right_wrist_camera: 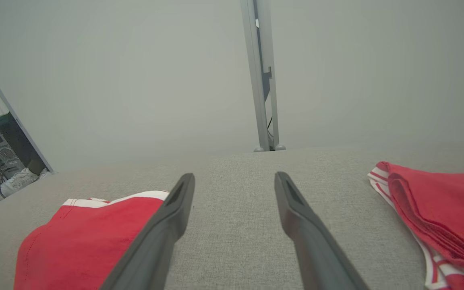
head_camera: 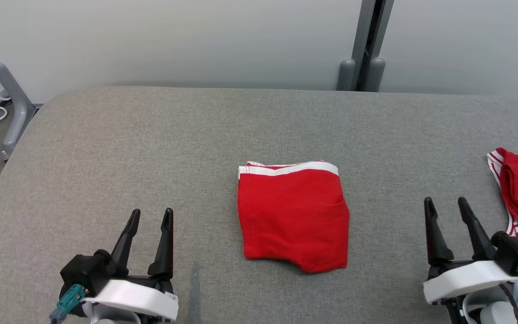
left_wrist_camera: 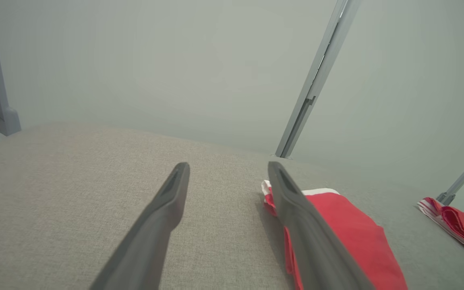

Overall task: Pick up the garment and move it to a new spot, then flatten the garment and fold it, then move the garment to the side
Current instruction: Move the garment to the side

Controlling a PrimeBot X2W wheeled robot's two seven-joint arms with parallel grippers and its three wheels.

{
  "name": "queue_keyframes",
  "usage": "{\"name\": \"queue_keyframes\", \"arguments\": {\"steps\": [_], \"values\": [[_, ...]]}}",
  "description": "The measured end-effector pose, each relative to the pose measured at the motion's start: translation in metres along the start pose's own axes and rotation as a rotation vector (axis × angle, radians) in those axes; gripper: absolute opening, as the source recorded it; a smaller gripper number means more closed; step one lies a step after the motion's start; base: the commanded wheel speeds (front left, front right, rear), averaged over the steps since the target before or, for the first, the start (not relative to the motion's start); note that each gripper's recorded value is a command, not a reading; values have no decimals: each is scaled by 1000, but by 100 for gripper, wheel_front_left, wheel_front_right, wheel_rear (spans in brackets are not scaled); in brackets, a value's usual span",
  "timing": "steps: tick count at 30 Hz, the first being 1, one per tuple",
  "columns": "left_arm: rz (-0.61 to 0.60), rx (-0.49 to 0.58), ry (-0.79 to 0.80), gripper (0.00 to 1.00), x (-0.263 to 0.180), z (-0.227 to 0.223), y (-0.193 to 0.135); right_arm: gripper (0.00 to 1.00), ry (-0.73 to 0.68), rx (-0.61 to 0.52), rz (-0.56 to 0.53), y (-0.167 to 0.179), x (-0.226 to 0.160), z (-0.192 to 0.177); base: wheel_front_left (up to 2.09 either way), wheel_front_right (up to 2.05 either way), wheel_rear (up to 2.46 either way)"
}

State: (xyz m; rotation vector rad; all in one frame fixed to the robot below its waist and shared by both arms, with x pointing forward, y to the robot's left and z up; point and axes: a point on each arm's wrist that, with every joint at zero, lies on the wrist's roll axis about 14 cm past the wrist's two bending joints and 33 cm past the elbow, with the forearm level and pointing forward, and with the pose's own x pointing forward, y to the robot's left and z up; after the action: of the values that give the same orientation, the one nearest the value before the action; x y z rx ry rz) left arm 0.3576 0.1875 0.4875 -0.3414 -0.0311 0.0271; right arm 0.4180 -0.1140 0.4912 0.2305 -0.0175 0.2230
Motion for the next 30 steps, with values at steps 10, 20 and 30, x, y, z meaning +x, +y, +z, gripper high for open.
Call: {"name": "queue_keyframes", "arguments": {"steps": [10, 20, 30], "values": [[11, -4, 37, 100, 5, -12, 4, 100, 187, 127, 123, 32, 21, -36, 0, 0, 0], [37, -3, 64, 100, 9, -20, 12, 100, 432, 296, 231, 70, 37, -79, 0, 0, 0], [80, 5, 73, 100, 7, -21, 26, 100, 631, 372, 265, 87, 44, -116, 0, 0, 0]]}}
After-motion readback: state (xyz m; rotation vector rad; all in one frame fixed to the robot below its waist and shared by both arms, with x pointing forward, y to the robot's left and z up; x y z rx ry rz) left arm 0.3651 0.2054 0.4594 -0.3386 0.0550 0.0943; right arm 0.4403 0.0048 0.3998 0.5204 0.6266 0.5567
